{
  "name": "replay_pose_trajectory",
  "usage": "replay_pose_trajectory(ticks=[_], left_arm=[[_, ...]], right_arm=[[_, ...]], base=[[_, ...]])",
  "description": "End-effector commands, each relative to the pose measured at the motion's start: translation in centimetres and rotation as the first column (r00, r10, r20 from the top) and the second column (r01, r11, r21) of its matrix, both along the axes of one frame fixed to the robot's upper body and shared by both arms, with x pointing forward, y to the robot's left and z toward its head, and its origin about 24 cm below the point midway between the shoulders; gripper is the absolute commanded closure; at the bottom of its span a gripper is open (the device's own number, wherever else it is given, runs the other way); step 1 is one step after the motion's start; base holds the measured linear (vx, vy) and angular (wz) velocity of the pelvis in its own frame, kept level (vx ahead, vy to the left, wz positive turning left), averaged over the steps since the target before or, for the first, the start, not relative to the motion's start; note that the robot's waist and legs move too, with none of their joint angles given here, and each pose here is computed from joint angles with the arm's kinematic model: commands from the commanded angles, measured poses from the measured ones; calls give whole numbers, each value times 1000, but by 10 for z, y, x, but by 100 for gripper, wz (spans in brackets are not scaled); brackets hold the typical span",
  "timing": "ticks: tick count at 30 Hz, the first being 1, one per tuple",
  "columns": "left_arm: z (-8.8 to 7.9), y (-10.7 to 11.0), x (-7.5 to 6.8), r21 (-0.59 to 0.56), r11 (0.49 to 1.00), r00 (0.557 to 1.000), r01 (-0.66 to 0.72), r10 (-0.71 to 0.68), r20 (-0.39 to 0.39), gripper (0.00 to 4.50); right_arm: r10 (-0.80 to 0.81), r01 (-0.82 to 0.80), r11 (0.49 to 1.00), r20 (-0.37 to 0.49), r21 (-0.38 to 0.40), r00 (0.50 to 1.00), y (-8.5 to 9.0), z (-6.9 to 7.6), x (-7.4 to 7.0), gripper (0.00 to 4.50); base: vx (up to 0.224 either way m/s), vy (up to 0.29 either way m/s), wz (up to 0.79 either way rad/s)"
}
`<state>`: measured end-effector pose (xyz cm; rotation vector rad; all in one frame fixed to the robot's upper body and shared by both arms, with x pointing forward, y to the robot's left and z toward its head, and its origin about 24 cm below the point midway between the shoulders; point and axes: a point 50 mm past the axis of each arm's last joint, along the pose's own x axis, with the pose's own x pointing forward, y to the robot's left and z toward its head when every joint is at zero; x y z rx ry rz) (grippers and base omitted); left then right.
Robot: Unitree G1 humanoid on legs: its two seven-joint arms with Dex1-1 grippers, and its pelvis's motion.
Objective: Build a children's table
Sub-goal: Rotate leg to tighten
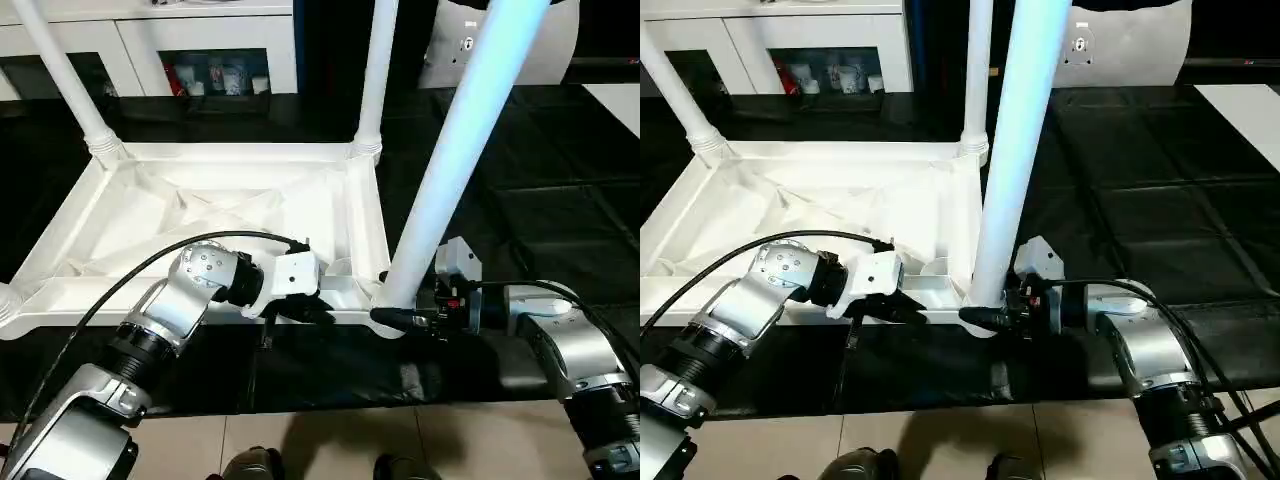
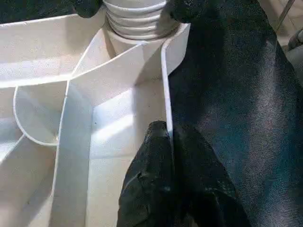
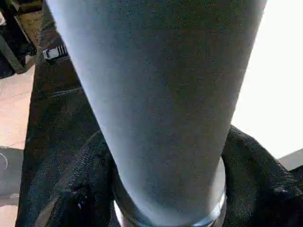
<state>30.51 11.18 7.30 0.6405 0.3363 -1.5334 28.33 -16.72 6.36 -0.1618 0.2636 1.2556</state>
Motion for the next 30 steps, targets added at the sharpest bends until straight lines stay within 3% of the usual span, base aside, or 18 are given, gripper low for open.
replay_pose_trajectory(ticks=[1,11,12,13,14,18,20,24,25,26,30], left_arm=[[3,-5,-3,32,996,997,77,-78,19,450],[3,-9,-1,-3,1000,1000,-5,5,-16,450],[5,-15,0,-37,997,998,-61,60,-31,450],[9,-36,6,-129,968,977,-215,211,-41,450],[12,-48,10,-177,938,955,-297,292,-51,450],[15,-60,16,-220,900,926,-376,372,-61,450],[21,-78,26,-269,840,878,-472,475,-58,450],[30,-95,31,-317,774,826,-547,561,-56,450],[30,-95,31,-317,774,826,-547,561,-56,450],[31,-96,30,-315,777,826,-545,563,-42,450],[27,-89,26,-291,808,848,-512,529,-25,450]], right_arm=[[32,-32,999,-9,6,999,2,1,-1,177],[-20,24,997,-59,73,998,16,-4,-6,178],[-82,87,992,-55,87,995,24,-6,-4,178],[-281,295,935,-96,197,955,52,-4,6,178],[-364,385,892,-130,235,922,65,-3,10,178],[-431,456,856,-153,244,889,77,-3,15,180],[-537,562,795,-169,229,827,89,-5,25,181],[-649,684,701,-219,199,729,95,-7,36,181],[-649,684,701,-219,199,729,95,-7,36,181],[-667,703,685,-224,193,711,93,-8,37,126],[-669,689,705,-163,172,725,85,-10,33,90]], base=[[0,0,0],[0,0,0],[0,0,0],[0,0,0],[0,0,0],[0,0,0],[0,0,0],[0,0,0],[0,0,0],[0,0,0],[0,0,0]])
